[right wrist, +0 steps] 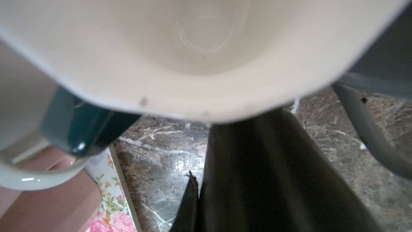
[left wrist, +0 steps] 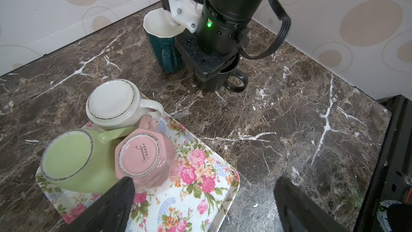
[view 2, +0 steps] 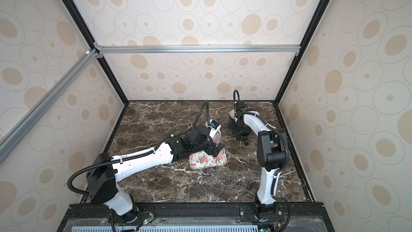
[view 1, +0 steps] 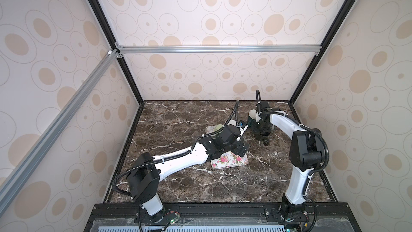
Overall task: Turn the mug right side up
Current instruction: Place the mug at the top-right of the table, then pick up the mug from the tray.
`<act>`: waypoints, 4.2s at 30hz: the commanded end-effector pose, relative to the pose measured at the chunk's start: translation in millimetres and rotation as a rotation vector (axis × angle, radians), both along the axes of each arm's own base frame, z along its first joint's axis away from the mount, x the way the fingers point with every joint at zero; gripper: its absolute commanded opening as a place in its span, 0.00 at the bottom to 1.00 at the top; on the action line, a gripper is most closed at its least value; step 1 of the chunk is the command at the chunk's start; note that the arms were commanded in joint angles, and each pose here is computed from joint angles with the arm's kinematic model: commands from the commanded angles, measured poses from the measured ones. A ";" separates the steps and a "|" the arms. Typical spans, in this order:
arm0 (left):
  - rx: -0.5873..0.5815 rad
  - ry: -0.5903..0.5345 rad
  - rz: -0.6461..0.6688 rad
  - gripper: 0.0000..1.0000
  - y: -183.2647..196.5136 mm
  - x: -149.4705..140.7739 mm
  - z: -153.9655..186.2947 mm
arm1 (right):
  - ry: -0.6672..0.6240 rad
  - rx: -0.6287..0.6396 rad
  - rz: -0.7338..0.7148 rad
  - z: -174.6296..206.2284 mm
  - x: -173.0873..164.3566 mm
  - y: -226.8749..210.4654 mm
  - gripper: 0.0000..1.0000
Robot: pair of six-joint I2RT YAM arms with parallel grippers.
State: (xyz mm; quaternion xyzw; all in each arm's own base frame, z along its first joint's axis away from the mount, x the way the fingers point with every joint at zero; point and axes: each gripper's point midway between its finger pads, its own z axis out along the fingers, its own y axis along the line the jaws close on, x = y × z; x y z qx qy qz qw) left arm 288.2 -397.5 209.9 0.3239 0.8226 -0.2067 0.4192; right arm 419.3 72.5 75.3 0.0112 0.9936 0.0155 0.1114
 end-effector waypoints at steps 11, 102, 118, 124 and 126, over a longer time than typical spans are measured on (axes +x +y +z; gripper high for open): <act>-0.048 -0.035 -0.013 0.98 -3.1 2.1 25.3 | 0.028 0.021 0.084 28.8 -12.5 5.5 0.65; -0.020 -0.082 0.161 0.98 51.6 4.7 30.2 | -0.173 -0.049 0.476 13.2 38.5 135.8 0.00; -0.031 -0.103 0.195 0.98 64.6 3.9 28.2 | -0.313 0.107 0.333 72.0 36.6 116.7 0.00; -0.085 -0.098 0.232 0.98 72.2 9.6 32.4 | -0.378 0.209 0.267 97.8 31.6 108.1 0.00; -0.132 -0.103 0.230 0.98 74.1 11.6 38.3 | -0.411 0.231 0.255 108.3 28.2 105.5 0.00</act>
